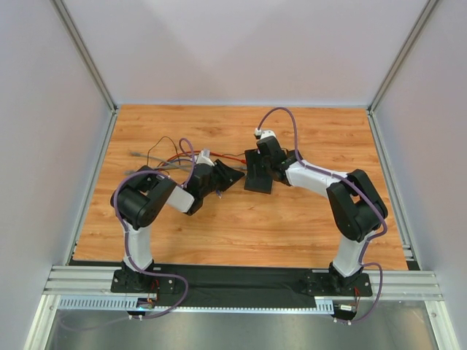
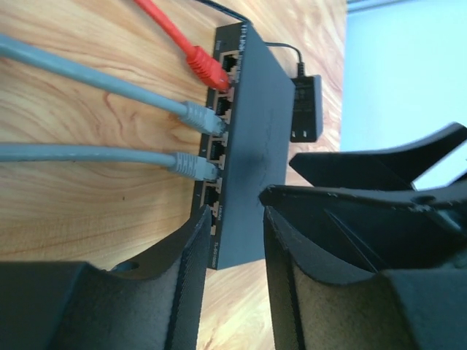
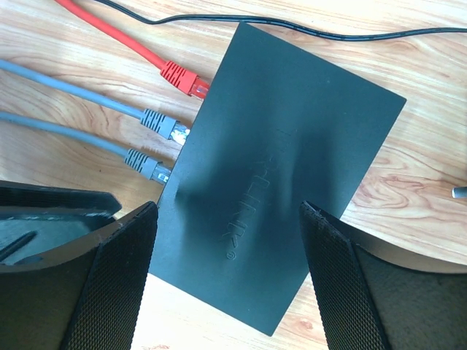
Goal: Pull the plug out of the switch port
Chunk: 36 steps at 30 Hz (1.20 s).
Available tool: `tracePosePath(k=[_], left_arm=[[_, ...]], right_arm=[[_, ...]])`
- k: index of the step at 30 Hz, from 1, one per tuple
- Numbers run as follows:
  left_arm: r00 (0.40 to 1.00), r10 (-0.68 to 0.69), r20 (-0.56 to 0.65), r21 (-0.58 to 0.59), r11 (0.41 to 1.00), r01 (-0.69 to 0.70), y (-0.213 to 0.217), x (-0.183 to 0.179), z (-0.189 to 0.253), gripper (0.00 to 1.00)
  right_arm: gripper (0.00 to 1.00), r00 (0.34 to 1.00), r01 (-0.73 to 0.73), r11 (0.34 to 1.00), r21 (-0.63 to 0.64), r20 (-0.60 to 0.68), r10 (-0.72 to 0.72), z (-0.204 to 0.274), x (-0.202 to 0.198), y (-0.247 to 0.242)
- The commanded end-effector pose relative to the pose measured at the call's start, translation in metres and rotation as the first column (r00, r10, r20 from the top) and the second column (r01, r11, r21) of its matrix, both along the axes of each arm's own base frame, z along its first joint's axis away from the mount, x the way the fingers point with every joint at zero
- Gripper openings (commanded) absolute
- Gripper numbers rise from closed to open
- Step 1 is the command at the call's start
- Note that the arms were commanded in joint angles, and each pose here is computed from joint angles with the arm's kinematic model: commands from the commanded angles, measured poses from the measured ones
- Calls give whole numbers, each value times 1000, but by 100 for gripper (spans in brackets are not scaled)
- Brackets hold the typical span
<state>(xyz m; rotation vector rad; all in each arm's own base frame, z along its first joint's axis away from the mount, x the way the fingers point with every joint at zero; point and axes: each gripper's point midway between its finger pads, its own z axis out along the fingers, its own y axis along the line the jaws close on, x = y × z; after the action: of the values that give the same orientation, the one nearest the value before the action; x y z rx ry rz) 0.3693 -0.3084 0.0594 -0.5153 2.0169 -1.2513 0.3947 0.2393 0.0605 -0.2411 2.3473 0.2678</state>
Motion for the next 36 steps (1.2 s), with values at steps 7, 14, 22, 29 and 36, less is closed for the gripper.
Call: tracePosePath(k=[7,14,22,29,36], left_arm=[[993,100,-66,-7,995,-100,-7,13,-8,46],[987,124,-101,8,992,-124,-15,16,-20,46],[955,218,-202,65,976,-209,-5,14,-40,49],[926,277,-256,34,960,-278,2,13,-50,47],[921,284,-268,21,957,-290,0,15,-53,42]], right_arm=[[79,998,57,998,-5,34,-57,6,14,-2],[79,997,73,997,-29,15,-72,-3,16,-3],[79,998,66,997,-25,13,-66,-3,16,-1],[79,998,66,998,-21,8,-65,-5,16,-1],[79,998,70,997,-43,4,-69,-8,16,-3]])
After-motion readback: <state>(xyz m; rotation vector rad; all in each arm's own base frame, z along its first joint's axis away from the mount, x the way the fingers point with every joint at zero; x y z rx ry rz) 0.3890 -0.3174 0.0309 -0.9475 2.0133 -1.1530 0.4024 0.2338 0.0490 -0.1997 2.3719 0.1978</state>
